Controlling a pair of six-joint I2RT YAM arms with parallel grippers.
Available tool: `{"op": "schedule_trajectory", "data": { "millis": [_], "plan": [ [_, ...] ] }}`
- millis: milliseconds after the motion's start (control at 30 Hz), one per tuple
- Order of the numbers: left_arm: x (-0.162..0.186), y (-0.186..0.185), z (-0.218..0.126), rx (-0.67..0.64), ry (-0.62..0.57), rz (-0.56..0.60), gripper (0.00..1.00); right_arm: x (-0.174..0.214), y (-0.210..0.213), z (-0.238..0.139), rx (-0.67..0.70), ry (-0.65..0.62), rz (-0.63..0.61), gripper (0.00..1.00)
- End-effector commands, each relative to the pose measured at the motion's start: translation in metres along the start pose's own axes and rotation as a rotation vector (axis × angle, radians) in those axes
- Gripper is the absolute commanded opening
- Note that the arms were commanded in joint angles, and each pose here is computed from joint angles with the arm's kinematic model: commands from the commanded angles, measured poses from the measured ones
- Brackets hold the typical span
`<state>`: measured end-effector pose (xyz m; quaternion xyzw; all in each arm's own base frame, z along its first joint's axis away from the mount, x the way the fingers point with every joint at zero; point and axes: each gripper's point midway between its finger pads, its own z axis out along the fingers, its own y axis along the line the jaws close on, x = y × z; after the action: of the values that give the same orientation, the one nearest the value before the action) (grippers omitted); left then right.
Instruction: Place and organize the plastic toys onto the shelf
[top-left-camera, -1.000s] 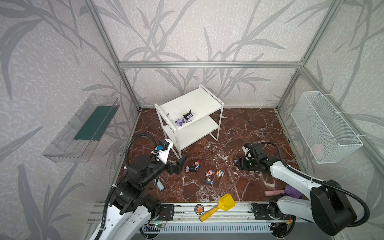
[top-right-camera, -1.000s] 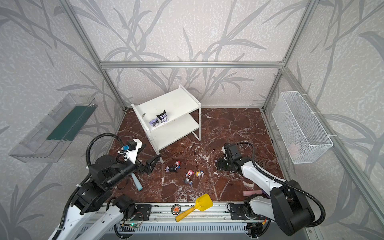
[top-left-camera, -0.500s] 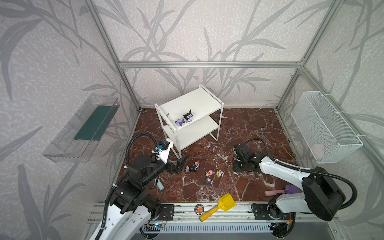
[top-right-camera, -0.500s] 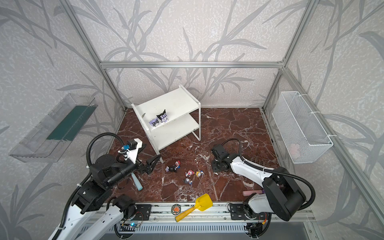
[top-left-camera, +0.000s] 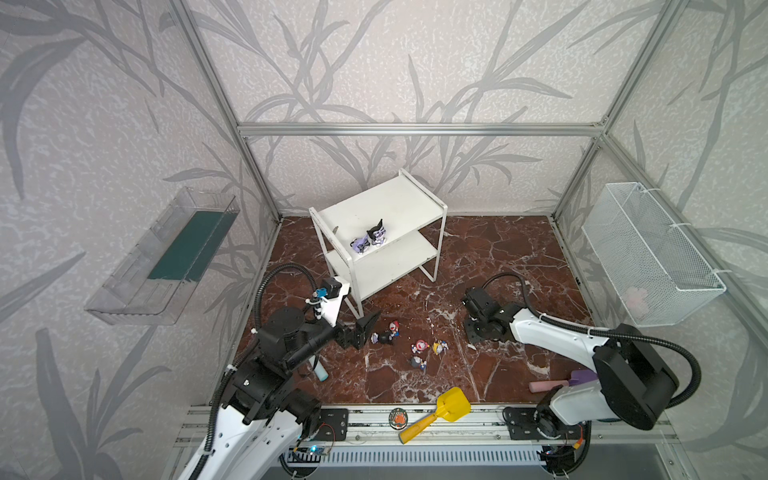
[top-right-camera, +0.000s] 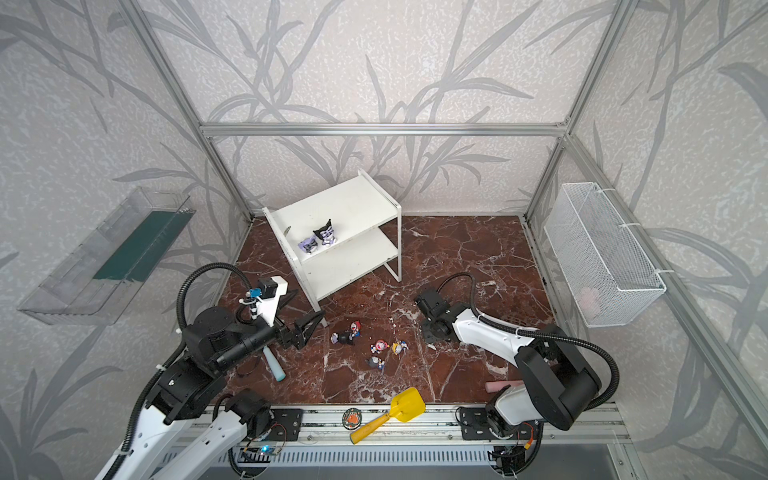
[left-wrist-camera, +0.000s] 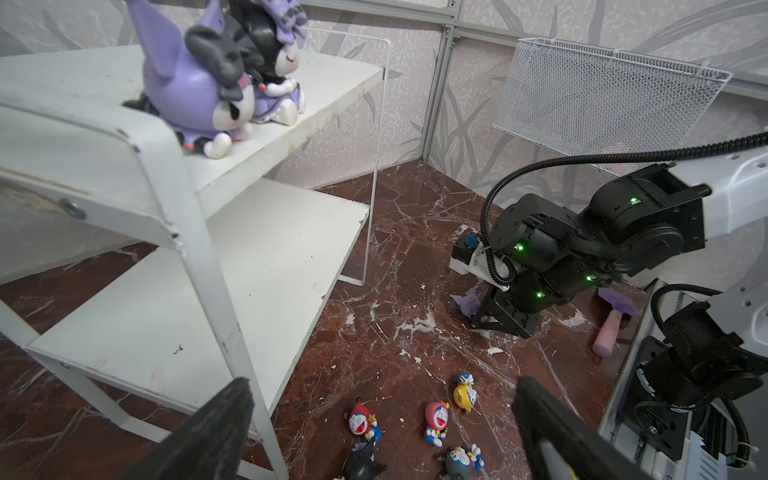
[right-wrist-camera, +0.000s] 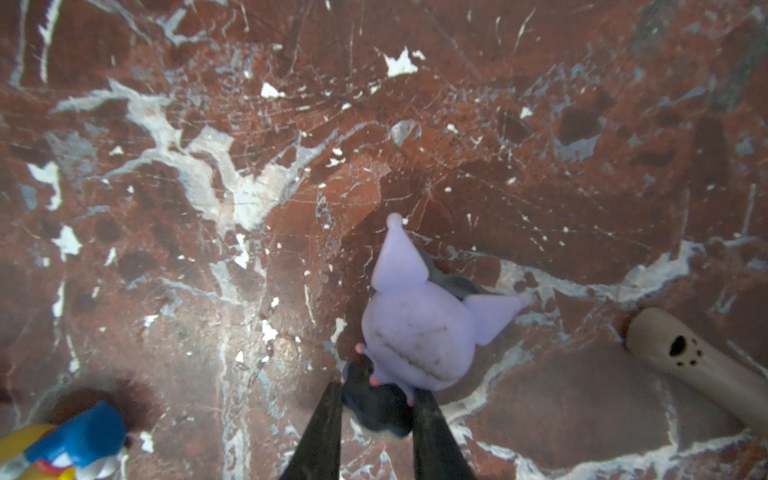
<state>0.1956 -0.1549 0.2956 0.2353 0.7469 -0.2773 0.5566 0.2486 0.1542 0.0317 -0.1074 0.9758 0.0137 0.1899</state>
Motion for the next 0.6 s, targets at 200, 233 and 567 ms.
{"op": "schedule_trajectory", "data": {
  "millis": [200, 233, 567],
  "plan": [
    [-0.013, -0.044, 0.017, 0.191, 0.038, -0.018, 0.99, -0.014, 0.05, -0.036, -0.339, -0.166, -0.074, 0.21],
    [-0.009, -0.05, 0.019, 0.2, 0.051, -0.001, 0.99, -0.014, 0.053, -0.041, -0.368, -0.183, -0.083, 0.21],
    [0.037, -0.104, 0.06, 0.293, 0.155, 0.053, 0.99, -0.002, 0.104, -0.113, -0.871, -0.363, -0.206, 0.22]
  ]
}}
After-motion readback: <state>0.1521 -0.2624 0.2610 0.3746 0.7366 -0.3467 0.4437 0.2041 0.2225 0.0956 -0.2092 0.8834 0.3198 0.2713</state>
